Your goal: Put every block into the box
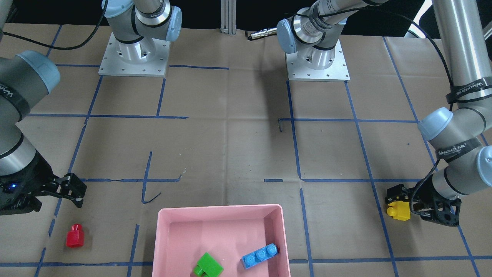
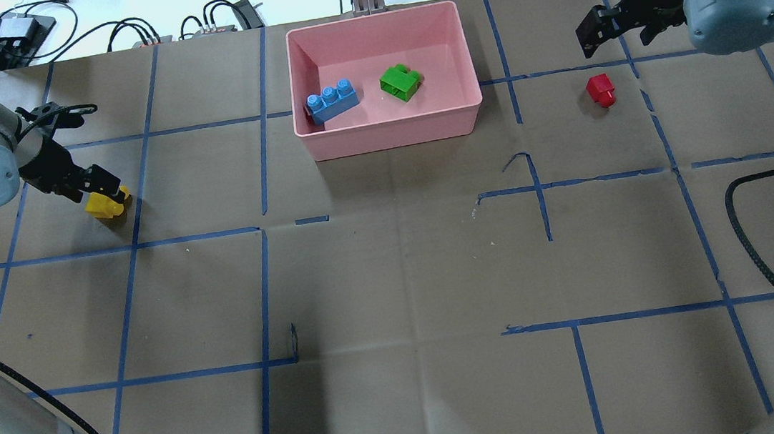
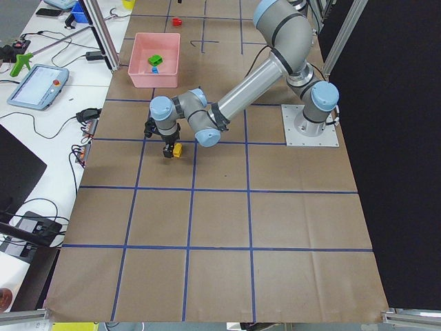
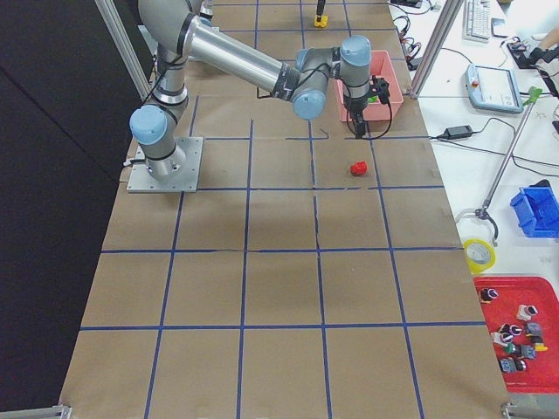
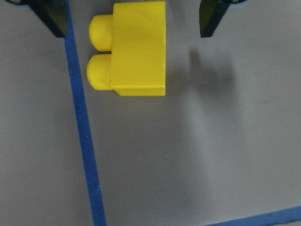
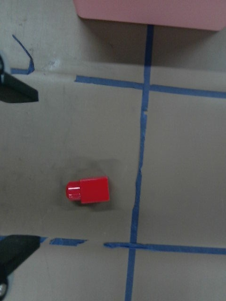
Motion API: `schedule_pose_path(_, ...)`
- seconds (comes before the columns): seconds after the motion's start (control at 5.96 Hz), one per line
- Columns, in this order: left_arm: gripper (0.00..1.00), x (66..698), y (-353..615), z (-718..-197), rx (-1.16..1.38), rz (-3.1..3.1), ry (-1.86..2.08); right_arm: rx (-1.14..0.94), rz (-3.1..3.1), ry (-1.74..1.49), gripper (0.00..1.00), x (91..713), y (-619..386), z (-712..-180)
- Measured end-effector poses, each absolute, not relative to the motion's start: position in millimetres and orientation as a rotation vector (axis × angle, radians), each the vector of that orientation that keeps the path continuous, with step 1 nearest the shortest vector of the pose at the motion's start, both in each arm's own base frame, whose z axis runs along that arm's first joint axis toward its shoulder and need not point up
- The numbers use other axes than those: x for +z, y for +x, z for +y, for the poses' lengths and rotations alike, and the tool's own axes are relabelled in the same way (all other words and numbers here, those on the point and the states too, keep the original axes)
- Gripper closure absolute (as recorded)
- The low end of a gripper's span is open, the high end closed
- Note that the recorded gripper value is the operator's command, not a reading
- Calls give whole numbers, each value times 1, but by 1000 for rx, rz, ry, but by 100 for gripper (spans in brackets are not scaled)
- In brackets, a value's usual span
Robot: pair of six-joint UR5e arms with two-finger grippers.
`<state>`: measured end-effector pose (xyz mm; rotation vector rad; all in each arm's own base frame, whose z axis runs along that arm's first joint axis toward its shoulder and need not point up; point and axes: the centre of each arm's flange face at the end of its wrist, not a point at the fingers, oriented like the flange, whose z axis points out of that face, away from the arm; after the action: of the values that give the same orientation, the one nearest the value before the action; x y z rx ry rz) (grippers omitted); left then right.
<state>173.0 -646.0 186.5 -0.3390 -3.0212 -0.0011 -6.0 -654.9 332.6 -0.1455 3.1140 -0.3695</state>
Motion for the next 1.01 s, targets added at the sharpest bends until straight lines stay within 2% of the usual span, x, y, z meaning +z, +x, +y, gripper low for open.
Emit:
schedule_pose_path(0.34,23,181,171,-646,-10,-3011,-348,-464,3137,-162,6,288,-16,-680)
schedule_pose_path(0.67,63,177,171,-646,-16,-3007,-369,-512,3134,-259,7,233,-23,-698)
schedule_pose_path(0.84,80,176,173,-648,-16,-3008,-377,-498,3120,-274,7,211,-28,-701)
schedule_pose_path(1.01,89,179,174,-651,-7,-3014,-388,-476,3099,-270,15,195,-32,-701)
